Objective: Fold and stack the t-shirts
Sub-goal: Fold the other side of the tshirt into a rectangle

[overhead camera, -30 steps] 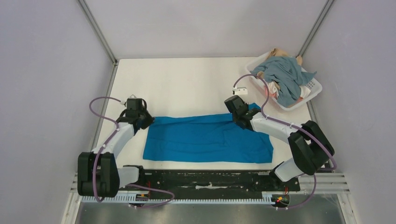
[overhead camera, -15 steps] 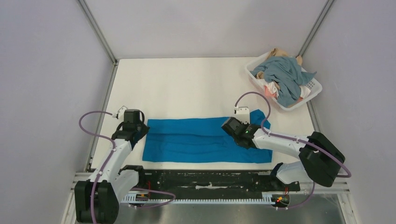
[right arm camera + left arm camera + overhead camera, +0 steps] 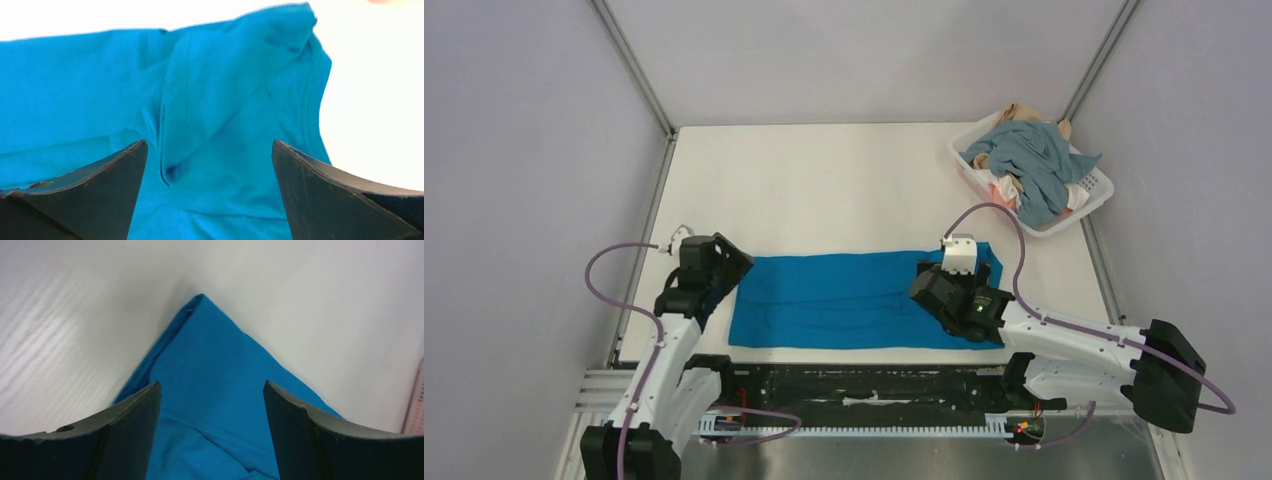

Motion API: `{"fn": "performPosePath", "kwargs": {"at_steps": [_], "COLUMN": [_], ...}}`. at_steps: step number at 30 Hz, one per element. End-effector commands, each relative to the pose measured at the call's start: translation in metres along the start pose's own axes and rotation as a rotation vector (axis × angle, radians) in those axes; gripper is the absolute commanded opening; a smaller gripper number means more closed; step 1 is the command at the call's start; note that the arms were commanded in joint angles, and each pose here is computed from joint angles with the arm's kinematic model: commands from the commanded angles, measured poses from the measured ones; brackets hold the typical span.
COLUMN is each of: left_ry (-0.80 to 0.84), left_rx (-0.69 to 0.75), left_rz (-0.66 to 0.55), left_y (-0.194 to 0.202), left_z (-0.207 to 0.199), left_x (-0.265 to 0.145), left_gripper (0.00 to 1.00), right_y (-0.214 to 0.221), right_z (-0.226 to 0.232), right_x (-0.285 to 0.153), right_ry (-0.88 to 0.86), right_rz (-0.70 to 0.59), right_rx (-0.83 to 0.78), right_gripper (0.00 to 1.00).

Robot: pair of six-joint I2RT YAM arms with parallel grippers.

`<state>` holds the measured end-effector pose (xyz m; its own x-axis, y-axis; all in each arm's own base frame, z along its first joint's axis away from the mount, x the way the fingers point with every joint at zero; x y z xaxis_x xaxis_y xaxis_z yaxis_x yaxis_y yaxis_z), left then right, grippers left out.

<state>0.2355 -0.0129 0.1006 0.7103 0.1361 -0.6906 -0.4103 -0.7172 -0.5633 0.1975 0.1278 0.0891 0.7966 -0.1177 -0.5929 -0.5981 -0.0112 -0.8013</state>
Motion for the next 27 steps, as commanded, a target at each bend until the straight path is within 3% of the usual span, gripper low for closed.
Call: {"fn": "performPosePath", "kwargs": {"at_steps": [1, 4, 7, 11, 19, 24, 27], "left_ry": [0.291, 0.294, 0.226, 0.15, 0.033, -0.013, -0.012], "left_rx": [0.029, 0.067, 0.126, 0.129, 0.131, 0.126, 0.126], "left_rz": [0.155, 0.268, 0.347, 0.413, 0.339, 0.278, 0.254], "left_y": [0.018, 0.044, 0.065, 0.084, 0.073, 0.063, 0.057], "left_z": [-0.06, -0.07, -0.066, -0.048, -0.029, -0.019, -0.02], "left_x": [0.001, 0.021, 0.04, 0.058, 0.064, 0.059, 0.055], "left_gripper": [0.82, 0.82, 0.83, 0.84, 0.85, 0.86, 0.86], "right_y": [-0.059, -0.074, -0.077, -0.059, 0.004, 0.042, 0.045], "right_z": [0.018, 0.052, 0.057, 0.031, -0.054, -0.093, -0.106], "right_x": [0.004, 0.021, 0.05, 0.083, 0.071, 0.044, 0.026], "right_ry": [-0.004, -0.107, -0.036, 0.117, 0.279, 0.336, 0.355], "right_rz": [-0.164, -0.114, -0.022, 0.116, 0.233, 0.294, 0.254], "right_rx": [0.012, -0.035, -0.136, -0.222, -0.183, -0.058, 0.076], "right_gripper": [0.98, 0.98, 0.98, 0.98, 0.98, 0.98, 0.98]}}
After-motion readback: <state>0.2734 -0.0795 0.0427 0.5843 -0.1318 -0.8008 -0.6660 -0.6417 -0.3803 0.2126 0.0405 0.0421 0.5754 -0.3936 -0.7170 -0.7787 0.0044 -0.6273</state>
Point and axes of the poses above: each gripper's point midway between its finger pads, its own x axis out along the fingers, its own z axis along the line the jaws close on, y = z × x, the point moved 1 cm from there along -x, back along the fingers
